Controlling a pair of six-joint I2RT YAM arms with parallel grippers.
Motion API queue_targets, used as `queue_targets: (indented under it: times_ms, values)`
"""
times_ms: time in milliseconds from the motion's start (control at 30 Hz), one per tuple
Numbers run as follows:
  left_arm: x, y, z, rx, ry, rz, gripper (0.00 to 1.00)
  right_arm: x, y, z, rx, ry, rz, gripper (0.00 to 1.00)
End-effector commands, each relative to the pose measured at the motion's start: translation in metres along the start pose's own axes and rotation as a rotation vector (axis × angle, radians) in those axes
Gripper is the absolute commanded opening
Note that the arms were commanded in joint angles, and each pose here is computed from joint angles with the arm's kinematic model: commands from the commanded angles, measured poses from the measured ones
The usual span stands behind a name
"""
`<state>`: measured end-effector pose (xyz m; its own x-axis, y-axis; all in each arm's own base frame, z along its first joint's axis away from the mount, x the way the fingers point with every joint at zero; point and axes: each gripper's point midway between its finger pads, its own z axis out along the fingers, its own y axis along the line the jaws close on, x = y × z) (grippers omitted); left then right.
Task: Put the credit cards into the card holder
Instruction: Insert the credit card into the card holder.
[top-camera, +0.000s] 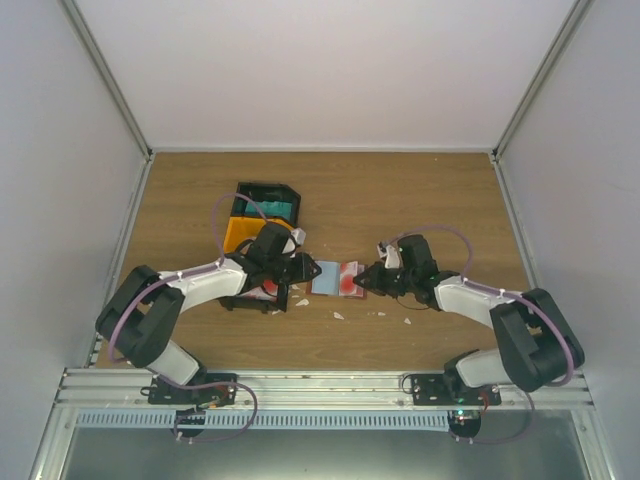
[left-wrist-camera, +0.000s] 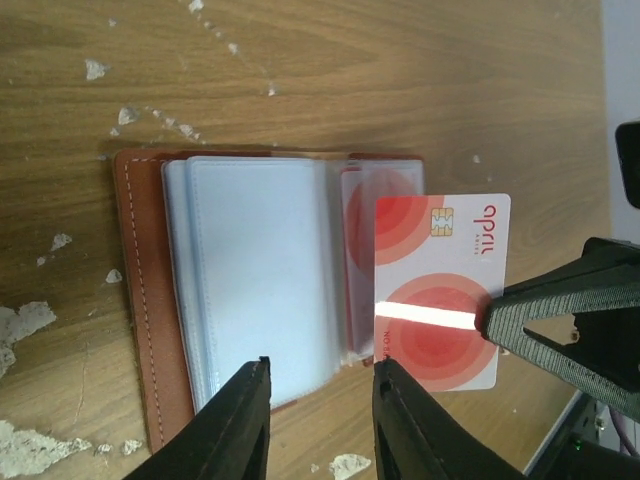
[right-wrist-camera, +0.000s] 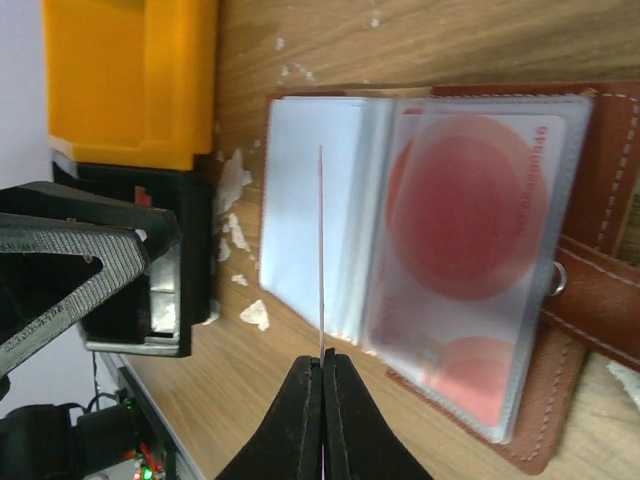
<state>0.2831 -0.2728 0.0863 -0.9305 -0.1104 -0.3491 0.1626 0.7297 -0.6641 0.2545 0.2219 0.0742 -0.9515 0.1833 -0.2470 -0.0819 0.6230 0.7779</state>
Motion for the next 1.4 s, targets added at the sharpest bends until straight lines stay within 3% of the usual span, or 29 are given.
queue_targets:
  times_ms: [0,467,1367]
  values:
    - [-0.008,-0.005,0.014,0.000,0.000,0.063,0.30,-0.003,-0.008,0.007,-0.005,0.015,0.000,0.00]
    - [0.012,0.034,0.032,-0.101,0.032,0.047,0.15,-0.008,-0.013,0.023,-0.057,0.030,0.051,0.01]
    - [0.039,0.059,0.033,-0.246,0.078,0.124,0.14,-0.010,-0.033,0.044,0.013,0.098,0.144,0.00]
